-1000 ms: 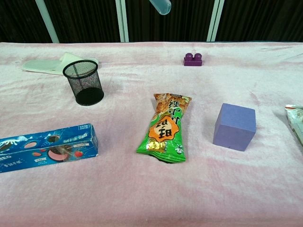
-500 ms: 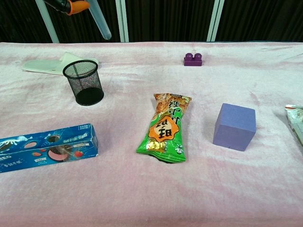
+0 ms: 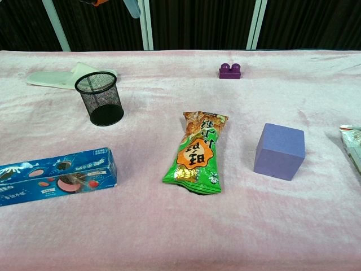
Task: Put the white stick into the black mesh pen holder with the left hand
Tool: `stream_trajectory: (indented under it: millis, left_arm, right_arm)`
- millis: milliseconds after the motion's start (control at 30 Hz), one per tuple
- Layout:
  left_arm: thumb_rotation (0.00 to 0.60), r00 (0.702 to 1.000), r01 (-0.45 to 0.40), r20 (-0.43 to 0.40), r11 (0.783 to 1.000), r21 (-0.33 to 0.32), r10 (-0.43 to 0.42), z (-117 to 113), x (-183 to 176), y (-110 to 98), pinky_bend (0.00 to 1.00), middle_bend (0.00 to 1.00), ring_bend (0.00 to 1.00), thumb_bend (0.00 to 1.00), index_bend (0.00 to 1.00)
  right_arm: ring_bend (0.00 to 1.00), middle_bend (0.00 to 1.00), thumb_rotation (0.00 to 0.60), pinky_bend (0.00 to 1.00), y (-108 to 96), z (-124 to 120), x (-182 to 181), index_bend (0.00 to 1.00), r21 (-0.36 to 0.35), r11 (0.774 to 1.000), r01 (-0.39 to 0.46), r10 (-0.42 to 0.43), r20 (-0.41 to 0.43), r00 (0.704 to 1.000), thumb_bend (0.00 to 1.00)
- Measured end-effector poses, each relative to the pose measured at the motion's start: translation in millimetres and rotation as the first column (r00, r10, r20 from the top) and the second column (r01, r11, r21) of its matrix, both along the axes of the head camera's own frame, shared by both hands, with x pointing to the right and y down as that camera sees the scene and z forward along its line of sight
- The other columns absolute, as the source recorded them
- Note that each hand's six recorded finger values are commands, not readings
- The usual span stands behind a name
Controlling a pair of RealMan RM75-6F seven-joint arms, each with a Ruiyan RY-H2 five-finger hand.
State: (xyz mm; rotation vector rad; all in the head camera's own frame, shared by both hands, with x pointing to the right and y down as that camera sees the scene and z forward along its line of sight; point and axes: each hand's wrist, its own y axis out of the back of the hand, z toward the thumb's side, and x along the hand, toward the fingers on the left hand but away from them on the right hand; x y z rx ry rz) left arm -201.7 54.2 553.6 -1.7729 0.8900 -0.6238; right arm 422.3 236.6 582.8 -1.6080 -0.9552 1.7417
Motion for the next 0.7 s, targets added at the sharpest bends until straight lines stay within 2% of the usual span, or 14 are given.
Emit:
stream_trajectory:
  millis: [67,100,133,167,200,267,300,367,400,500,600,700]
  left_arm:
    - [0.600,0.992,0.023,-0.119,0.990,-0.142,-0.040,-6,4,2,0.18,0.57,0.14,0.39,0.65]
    - [0.600,0.978,0.021,-0.196,0.971,-0.239,-0.070,-11,7,3,0.18,0.57,0.14,0.39,0.65]
    - [0.600,0.964,0.013,-0.248,0.951,-0.308,-0.094,-15,8,4,0.18,0.57,0.14,0.39,0.65]
    - [0.600,0.948,0.000,-0.296,0.928,-0.372,-0.118,-19,9,4,0.18,0.57,0.14,0.39,0.65]
    - [0.600,0.923,-0.023,-0.352,0.893,-0.448,-0.153,-24,10,4,0.18,0.57,0.14,0.39,0.65]
    - [0.600,0.878,-0.068,-0.430,0.835,-0.545,-0.209,-32,11,3,0.18,0.57,0.14,0.39,0.65]
    - [0.600,0.843,-0.104,-0.477,0.795,-0.598,-0.248,-38,12,2,0.18,0.57,0.14,0.39,0.65]
    - [0.600,0.785,-0.164,-0.538,0.733,-0.660,-0.309,-48,12,1,0.18,0.57,0.14,0.39,0.65]
    - [0.600,0.743,-0.205,-0.571,0.694,-0.690,-0.348,-55,11,0,0.18,0.58,0.14,0.39,0.66]
    - [0.600,0.651,-0.295,-0.625,0.615,-0.731,-0.431,-71,6,-4,0.19,0.58,0.14,0.39,0.66]
    - [0.600,0.588,-0.346,-0.645,0.570,-0.745,-0.487,-76,-1,-6,0.19,0.58,0.14,0.39,0.67]
    - [0.600,0.566,-0.356,-0.650,0.560,-0.748,-0.508,-75,-6,-8,0.19,0.58,0.14,0.39,0.67]
  right_arm:
    - [0.19,0.03,0.600,0.16,0,0,0,0.03,0.003,1.000,0.001,-0.001,0.000,1.000,0.18]
    - [0.19,0.03,0.600,0.16,0,0,0,0.03,0.003,1.000,0.001,-0.001,-0.001,1.000,0.18]
    - [0.19,0.03,0.600,0.16,0,0,0,0.03,0.003,1.000,0.002,-0.002,-0.002,1.000,0.18]
    - [0.19,0.03,0.600,0.16,0,0,0,0.03,0.003,1.000,0.002,-0.002,-0.002,1.000,0.18]
    - [0.19,0.03,0.600,0.16,0,0,0,0.03,0.003,1.000,0.003,-0.003,-0.002,1.000,0.18]
    - [0.19,0.03,0.600,0.16,0,0,0,0.03,0.003,1.000,0.004,-0.004,-0.004,1.000,0.18]
    - [0.19,0.03,0.600,0.16,0,0,0,0.03,0.004,1.000,0.004,-0.004,-0.004,1.000,0.18]
    - [0.19,0.03,0.600,0.16,0,0,0,0.03,0.004,1.000,0.003,-0.003,-0.004,1.000,0.18]
    - [0.19,0.03,0.600,0.16,0,0,0,0.03,0.005,1.000,0.003,-0.003,-0.004,1.000,0.18]
    - [0.19,0.03,0.600,0.16,0,0,-1,0.03,0.004,1.000,0.007,-0.007,-0.005,1.000,0.18]
    - [0.19,0.03,0.600,0.16,0,1,-2,0.03,0.002,1.000,0.011,-0.011,-0.006,1.000,0.18]
    - [0.19,0.03,0.600,0.16,0,1,-3,0.03,0.003,1.000,0.014,-0.014,-0.005,1.000,0.18]
